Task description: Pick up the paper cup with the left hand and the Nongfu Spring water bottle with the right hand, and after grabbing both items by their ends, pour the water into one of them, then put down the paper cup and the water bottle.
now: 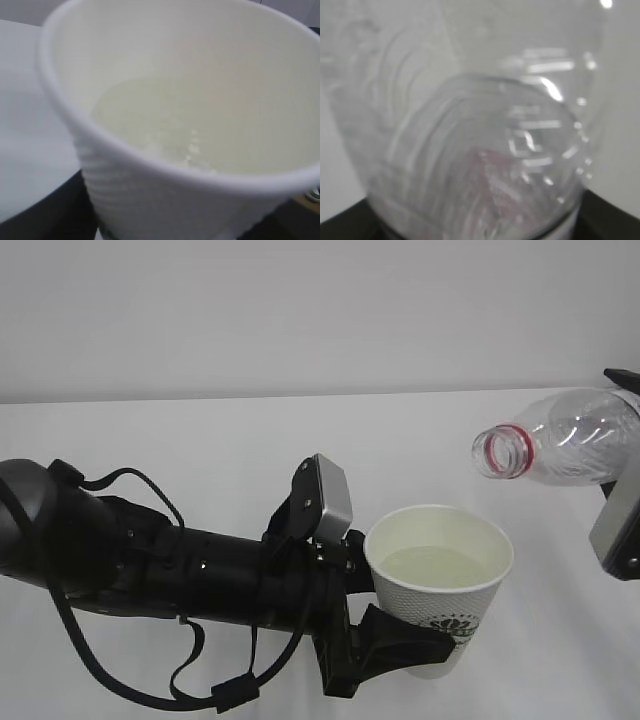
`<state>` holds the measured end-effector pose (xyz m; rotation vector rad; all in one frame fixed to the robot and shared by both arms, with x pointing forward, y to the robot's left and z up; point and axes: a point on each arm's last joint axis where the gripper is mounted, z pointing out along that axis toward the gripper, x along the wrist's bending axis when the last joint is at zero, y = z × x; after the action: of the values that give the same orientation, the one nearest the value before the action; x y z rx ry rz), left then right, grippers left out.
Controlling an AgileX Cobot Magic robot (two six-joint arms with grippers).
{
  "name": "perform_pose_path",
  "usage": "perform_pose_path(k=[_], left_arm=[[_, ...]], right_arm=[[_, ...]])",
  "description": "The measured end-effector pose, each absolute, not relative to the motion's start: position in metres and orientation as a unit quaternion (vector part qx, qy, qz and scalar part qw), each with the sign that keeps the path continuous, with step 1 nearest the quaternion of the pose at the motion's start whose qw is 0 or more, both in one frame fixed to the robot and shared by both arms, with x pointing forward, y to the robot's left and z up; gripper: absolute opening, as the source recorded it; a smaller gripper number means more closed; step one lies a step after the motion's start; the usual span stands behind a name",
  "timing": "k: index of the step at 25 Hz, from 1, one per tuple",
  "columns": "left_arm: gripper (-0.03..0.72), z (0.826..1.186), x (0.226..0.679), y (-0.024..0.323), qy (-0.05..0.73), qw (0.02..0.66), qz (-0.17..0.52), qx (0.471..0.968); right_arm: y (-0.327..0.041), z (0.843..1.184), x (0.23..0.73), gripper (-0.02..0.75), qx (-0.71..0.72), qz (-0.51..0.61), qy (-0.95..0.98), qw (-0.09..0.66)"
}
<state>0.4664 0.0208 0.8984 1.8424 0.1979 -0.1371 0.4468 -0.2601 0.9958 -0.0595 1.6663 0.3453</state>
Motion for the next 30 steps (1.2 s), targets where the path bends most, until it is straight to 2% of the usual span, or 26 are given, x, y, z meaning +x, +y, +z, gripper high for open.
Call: perform_pose_path(k=[18, 30], left_arm=[[0.512, 0.9006, 0.4718, 0.0205, 0.119, 0.610, -0.049, 0.782], [0.511, 0.9008, 0.4719, 0.0205, 0.119, 0.611, -0.049, 0.781]], right_arm=[[-0.2613, 0.9967, 0.4472, 0.482, 0.161, 0.308, 0.715, 0.606], [-0.2613, 0.9967, 0.4472, 0.482, 0.294, 0.417, 0.672, 0.536]])
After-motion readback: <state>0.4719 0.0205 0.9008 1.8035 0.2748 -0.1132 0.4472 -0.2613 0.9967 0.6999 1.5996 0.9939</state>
